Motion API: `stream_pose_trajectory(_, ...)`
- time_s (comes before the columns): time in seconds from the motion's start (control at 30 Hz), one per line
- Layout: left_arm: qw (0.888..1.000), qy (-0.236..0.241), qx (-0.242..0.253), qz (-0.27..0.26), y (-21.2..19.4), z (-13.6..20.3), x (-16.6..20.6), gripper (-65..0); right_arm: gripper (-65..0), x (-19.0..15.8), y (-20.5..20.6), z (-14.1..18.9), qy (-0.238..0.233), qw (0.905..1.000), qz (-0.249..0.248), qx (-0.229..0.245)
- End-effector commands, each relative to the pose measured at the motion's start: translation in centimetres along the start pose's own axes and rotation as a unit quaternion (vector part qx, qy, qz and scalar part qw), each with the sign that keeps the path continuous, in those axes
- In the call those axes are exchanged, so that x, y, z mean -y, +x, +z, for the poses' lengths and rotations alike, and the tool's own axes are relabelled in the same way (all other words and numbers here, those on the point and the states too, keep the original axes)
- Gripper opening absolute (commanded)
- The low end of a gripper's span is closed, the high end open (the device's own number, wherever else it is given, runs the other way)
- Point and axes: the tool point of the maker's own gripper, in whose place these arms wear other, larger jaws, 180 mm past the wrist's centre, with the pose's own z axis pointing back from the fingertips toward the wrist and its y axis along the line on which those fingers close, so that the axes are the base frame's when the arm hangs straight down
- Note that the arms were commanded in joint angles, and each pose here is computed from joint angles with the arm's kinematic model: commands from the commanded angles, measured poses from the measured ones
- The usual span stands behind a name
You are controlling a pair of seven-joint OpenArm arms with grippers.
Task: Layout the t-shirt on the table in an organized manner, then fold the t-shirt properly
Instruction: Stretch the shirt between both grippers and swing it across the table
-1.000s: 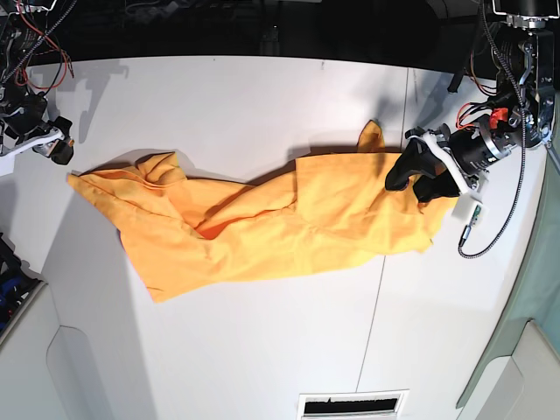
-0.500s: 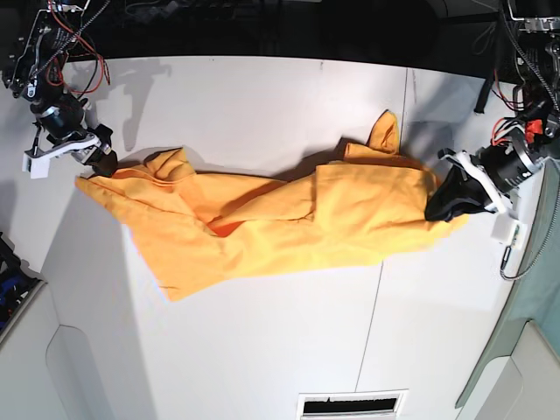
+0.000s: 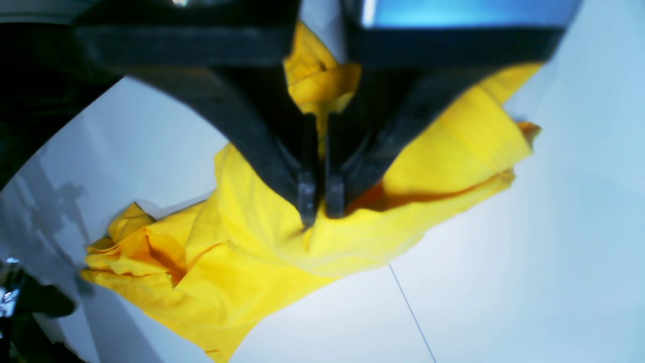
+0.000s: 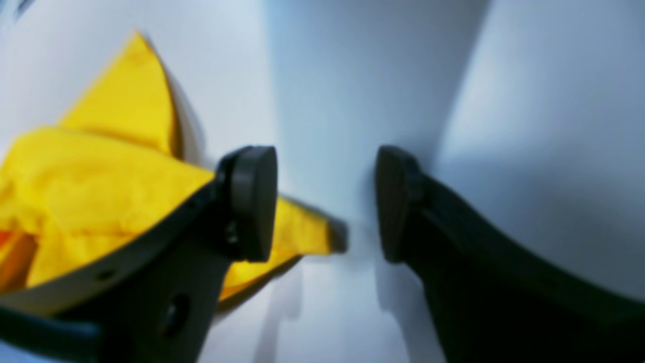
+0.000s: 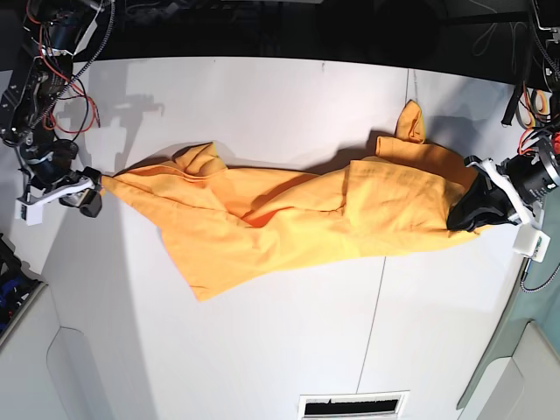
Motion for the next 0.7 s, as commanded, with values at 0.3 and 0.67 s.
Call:
stream_pose_trajectory(0.3, 1.000, -0.003, 0.018, -0.021, 1.5, 0.4, 0.0, -65.0, -51.6, -4.1, -2.3, -2.7, 0.035, 0.9929, 0.097, -0.060)
stream_pose_trajectory(0.67, 1.000, -0.006, 0.014, -0.017, 1.4, 0.4, 0.1, -65.0, -37.4, -1.6, 1.0, -1.1, 0.006, 0.9981, 0.061, -0.009)
